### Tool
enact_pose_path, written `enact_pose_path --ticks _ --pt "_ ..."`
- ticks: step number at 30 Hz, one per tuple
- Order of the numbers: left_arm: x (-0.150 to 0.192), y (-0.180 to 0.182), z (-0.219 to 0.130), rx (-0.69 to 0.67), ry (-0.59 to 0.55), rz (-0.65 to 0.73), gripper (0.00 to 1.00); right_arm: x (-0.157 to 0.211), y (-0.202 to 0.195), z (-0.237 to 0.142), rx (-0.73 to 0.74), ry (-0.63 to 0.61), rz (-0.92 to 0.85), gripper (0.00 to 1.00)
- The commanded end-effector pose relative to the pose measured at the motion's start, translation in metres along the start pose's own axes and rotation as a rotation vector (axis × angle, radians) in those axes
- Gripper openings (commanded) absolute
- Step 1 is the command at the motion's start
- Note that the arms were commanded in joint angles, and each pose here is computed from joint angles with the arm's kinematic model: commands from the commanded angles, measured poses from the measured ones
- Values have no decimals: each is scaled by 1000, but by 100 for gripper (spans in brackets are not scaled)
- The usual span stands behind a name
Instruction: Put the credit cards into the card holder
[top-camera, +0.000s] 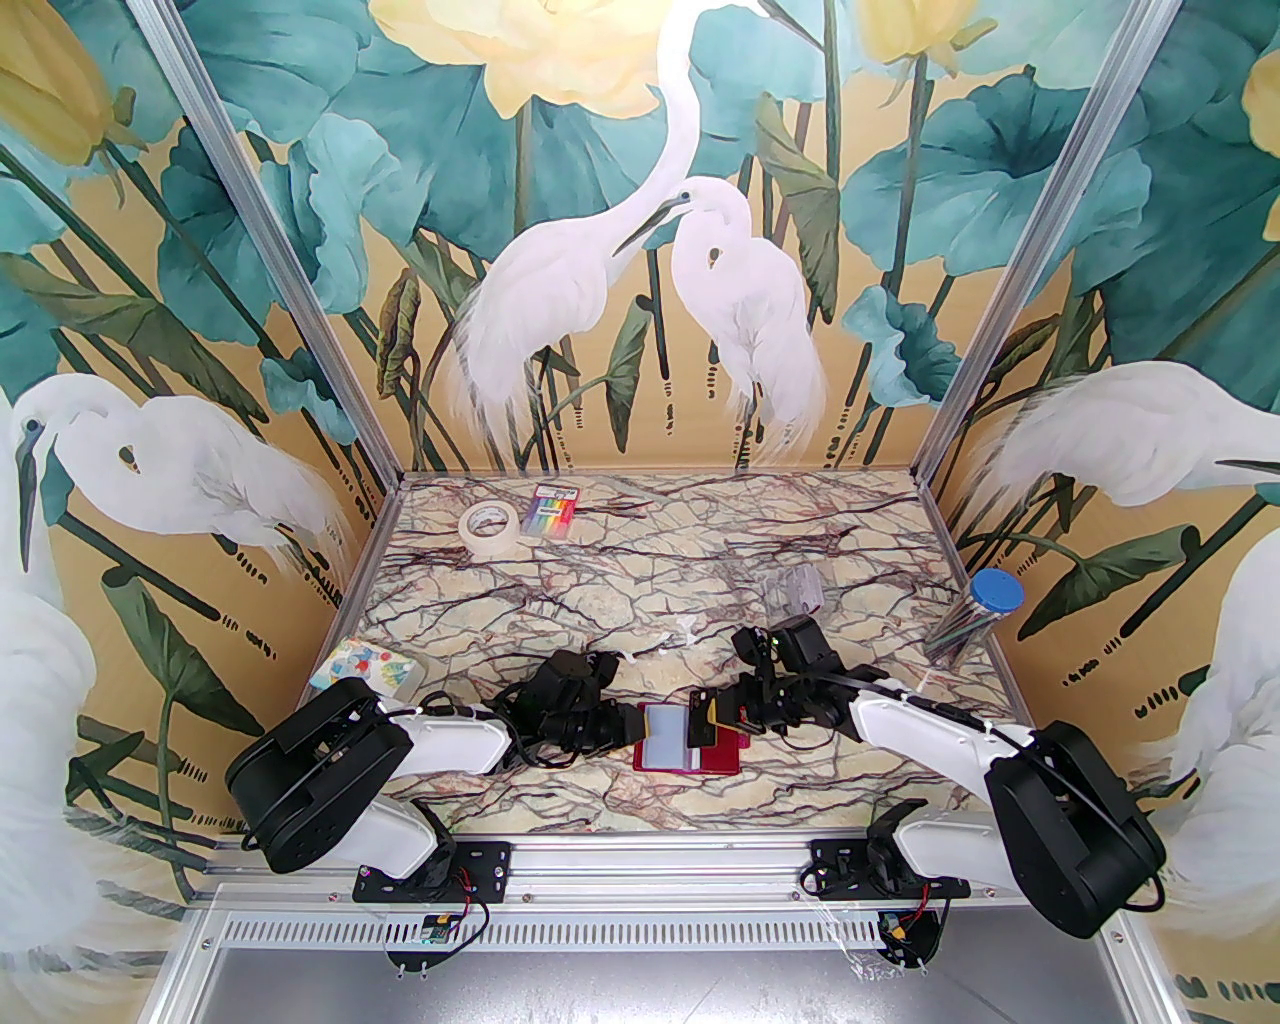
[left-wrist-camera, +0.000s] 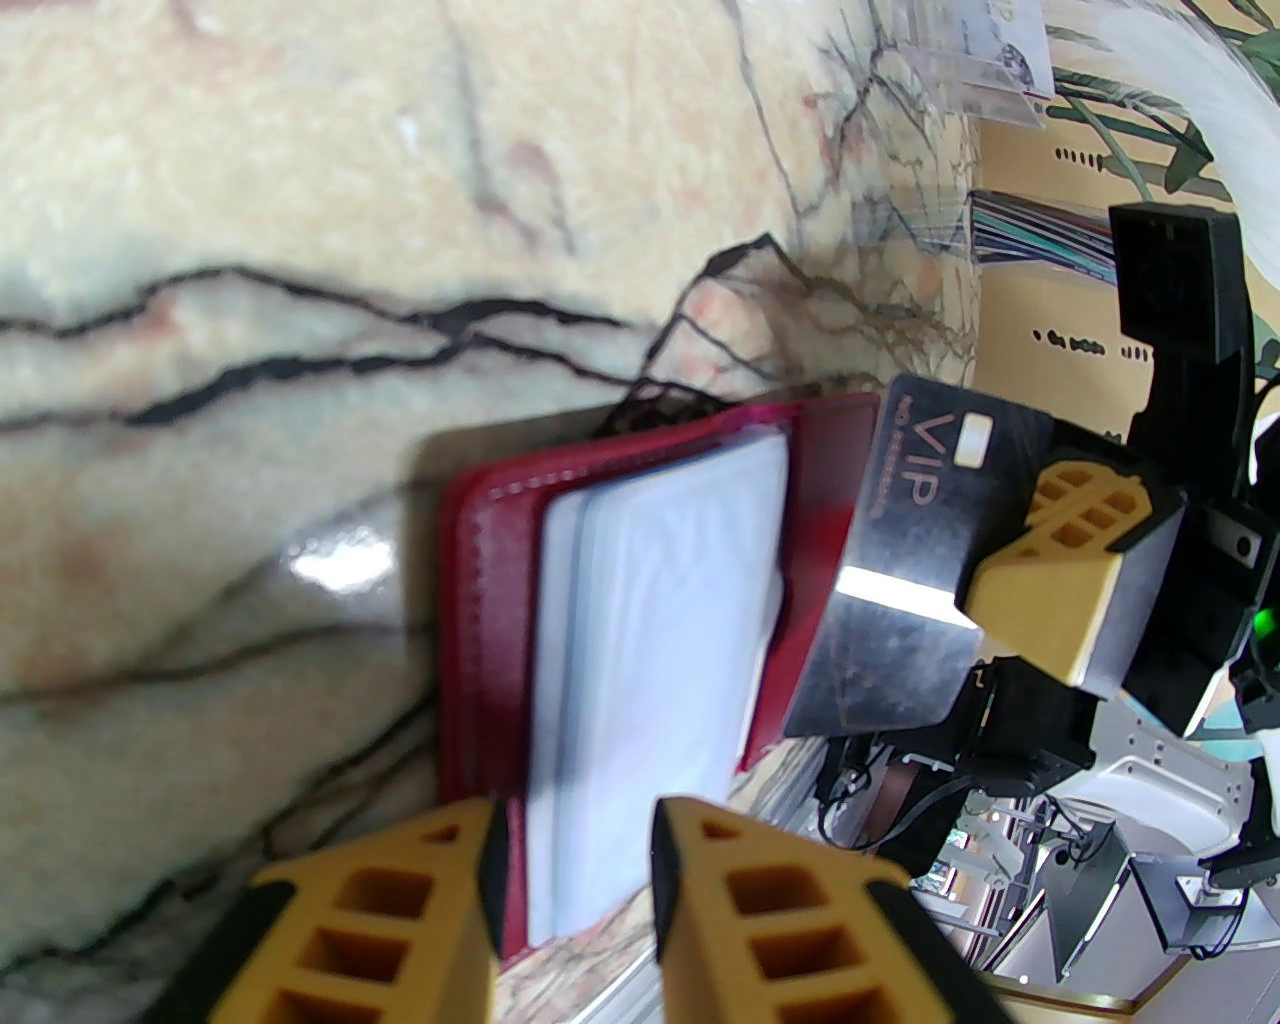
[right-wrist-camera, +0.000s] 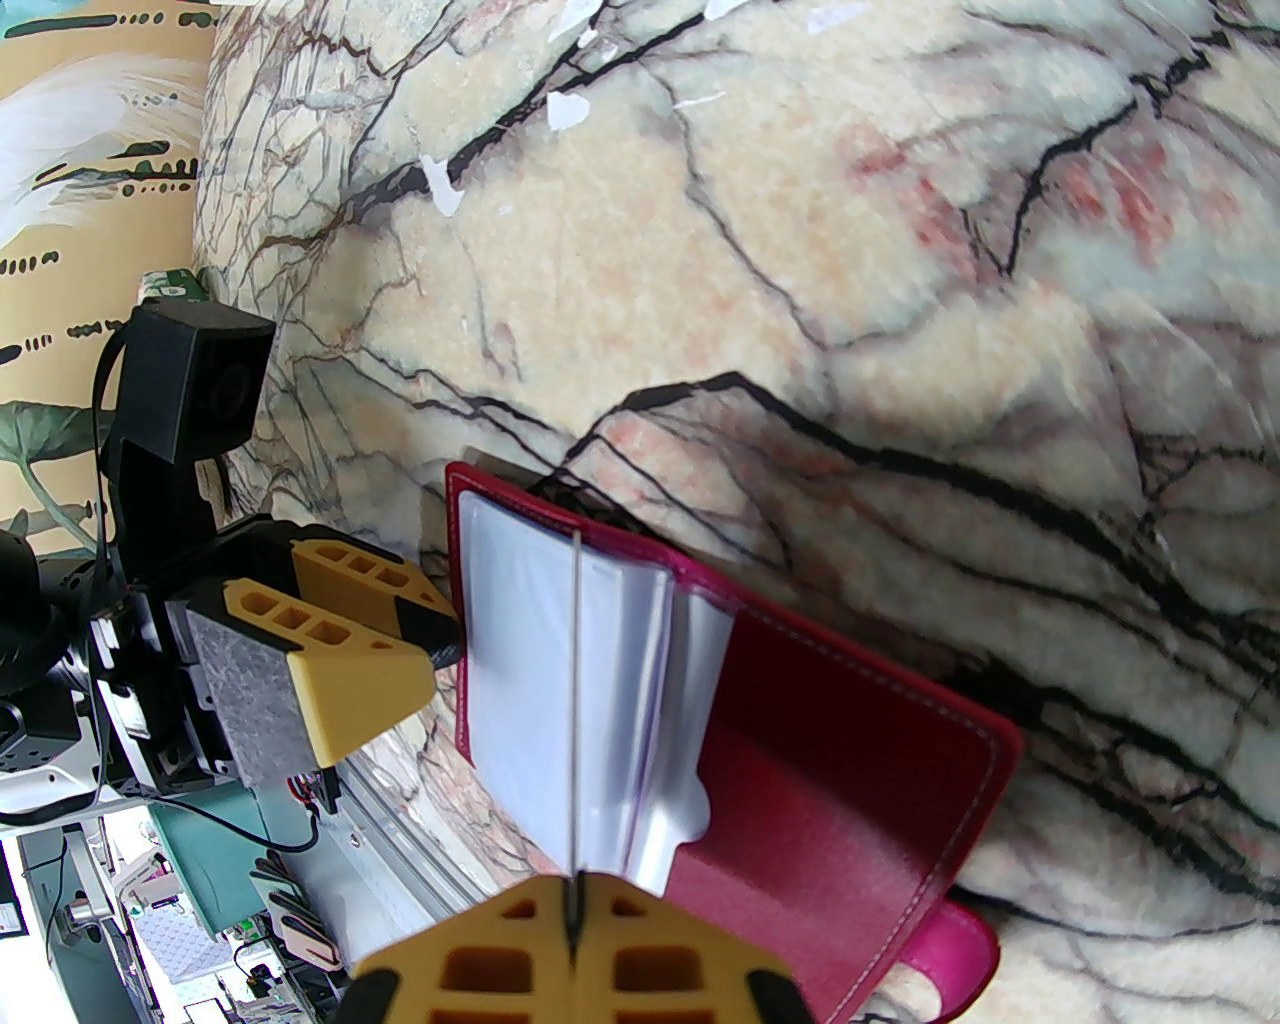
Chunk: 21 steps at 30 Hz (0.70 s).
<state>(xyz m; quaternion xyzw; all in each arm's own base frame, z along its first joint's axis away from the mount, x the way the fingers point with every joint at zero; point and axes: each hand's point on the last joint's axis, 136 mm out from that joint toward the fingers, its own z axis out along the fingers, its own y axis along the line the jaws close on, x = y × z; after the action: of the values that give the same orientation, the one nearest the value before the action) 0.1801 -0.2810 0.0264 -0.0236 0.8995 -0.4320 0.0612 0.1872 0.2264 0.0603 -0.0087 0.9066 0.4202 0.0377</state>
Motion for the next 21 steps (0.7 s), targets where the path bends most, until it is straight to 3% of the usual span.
enact_pose_path --ticks 1,21 --pt "1 11 4 -65 -2 -12 30 3 -6 4 17 -1 -3 0" --pt "1 13 6 -72 2 -16 30 2 -7 7 1 -12 5 0"
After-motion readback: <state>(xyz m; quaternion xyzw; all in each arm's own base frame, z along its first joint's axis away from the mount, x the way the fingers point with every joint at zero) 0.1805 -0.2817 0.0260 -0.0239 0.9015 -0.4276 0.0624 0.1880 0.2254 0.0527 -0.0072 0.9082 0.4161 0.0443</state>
